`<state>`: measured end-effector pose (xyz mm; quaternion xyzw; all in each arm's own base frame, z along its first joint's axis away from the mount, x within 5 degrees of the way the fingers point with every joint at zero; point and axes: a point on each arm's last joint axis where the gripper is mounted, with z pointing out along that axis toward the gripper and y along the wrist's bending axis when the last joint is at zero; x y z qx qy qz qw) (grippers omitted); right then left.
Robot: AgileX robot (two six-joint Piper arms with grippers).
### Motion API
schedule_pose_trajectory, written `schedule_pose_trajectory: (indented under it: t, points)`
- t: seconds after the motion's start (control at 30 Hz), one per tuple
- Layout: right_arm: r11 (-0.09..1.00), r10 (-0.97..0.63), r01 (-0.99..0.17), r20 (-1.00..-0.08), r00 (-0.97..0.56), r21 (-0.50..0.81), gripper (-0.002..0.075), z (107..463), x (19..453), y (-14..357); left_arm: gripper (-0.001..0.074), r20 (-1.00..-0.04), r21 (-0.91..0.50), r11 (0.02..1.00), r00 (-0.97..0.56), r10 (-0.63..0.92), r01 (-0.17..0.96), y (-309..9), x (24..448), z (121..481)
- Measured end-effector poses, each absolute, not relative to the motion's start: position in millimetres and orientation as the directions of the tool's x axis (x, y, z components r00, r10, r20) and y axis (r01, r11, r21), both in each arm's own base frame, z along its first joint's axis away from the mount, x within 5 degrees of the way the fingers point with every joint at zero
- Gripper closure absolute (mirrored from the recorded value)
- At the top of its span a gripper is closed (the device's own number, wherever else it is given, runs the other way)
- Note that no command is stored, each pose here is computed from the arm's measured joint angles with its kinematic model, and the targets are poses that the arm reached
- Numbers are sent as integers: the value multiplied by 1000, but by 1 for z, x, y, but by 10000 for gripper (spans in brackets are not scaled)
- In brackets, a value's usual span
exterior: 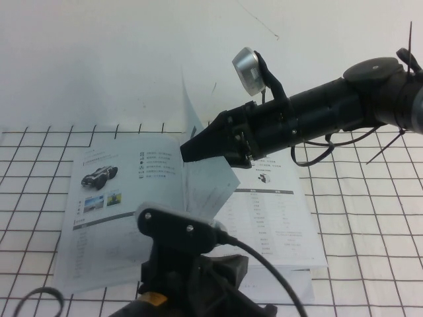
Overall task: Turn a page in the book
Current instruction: Open the closed book
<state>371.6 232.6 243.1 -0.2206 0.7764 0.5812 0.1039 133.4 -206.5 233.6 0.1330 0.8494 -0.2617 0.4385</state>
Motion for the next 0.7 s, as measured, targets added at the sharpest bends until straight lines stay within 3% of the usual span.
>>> schedule_pose_trajectory:
  t: [0.2,0.47,0.7]
  points:
    - [191,-228,-459,-415,-881,868,330,246,369,233,738,-836,-268,874,-549,-1,406,-223,149,227]
    - [156,-211,-499,-465,-860,852,331,258,368,233,738,-876,-206,936,-479,-47,284,-217,161,224]
    - [116,-208,-608,-579,-788,786,423,286,358,229,738,-868,-204,963,-487,-95,175,-209,163,223]
